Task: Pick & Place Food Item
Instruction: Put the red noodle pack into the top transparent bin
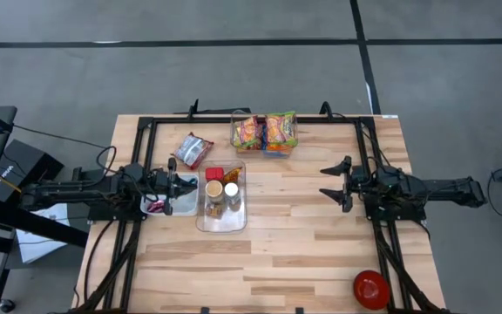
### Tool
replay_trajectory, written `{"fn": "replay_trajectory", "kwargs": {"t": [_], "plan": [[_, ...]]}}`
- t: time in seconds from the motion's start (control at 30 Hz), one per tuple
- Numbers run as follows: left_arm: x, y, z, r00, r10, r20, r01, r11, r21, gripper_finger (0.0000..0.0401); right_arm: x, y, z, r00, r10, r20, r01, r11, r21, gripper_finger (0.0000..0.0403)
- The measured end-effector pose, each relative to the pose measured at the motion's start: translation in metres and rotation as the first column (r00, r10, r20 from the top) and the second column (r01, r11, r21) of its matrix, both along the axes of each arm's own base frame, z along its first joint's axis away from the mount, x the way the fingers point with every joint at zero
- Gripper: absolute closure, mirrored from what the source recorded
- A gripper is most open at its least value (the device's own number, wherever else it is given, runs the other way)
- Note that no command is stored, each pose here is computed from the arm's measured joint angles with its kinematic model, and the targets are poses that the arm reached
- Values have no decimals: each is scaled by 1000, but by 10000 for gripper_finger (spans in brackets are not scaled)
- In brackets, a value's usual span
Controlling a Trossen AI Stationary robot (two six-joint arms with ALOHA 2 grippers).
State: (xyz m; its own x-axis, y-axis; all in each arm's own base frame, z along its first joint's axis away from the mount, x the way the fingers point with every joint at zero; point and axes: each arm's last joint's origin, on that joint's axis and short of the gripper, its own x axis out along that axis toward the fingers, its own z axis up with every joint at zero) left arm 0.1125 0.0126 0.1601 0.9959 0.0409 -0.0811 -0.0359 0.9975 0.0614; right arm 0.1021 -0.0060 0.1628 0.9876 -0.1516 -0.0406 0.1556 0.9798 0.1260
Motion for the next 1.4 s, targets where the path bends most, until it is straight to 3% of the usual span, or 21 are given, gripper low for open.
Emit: {"fn": "replay_trajectory", "kwargs": {"t": [0.3, 0.43, 0.53, 0.67, 0.73, 0.83, 0.9, 1.07, 1.13, 1.23, 1.4], "plan": [[0, 0, 3, 1000, 0, 27, 0, 1000, 4, 388, 0, 0, 0, 1000, 0, 1, 0, 1000, 0, 72], [0, 0, 18, 983, -1, 186, -2, 1000, 19, 388, 0, 0, 0, 1000, 0, 1, 0, 1000, 0, 72], [-5, 0, 40, 915, 4, 403, -17, 999, 30, 388, 0, 0, 0, 1000, 0, 1, 0, 1000, 0, 72], [-17, -2, 63, 778, -20, 628, -76, 989, 125, 388, 0, 0, 0, 1000, 0, 1, 0, 1000, 0, 72], [-19, -1, 73, 748, 3, 664, -128, 982, 139, 388, 0, 0, 0, 1000, 0, 1, 0, 1000, 0, 72], [-18, 4, 93, 740, 171, 651, -269, 962, 53, 388, 0, 0, 0, 1000, 0, 0, 0, 1000, 0, 72], [-14, 8, 105, 748, 296, 594, -380, 925, 18, 388, 0, 0, 0, 1000, 0, 1, 0, 1000, 0, 72], [0, 15, 147, 734, 445, 513, -579, 804, 132, 388, 0, 0, 0, 1000, 0, -1, 0, 1000, 0, 72], [10, 19, 164, 688, 546, 478, -676, 721, 149, 388, 0, 0, 0, 1000, 0, -1, 0, 1000, 0, 72], [25, 26, 183, 608, 702, 371, -792, 566, 230, 388, 0, 0, 0, 1000, 0, -1, 0, 1000, 0, 72], [57, 40, 193, 444, 857, 261, -890, 388, 238, 390, 0, 0, 0, 1000, 0, -1, 0, 1000, 0, 72]]}}
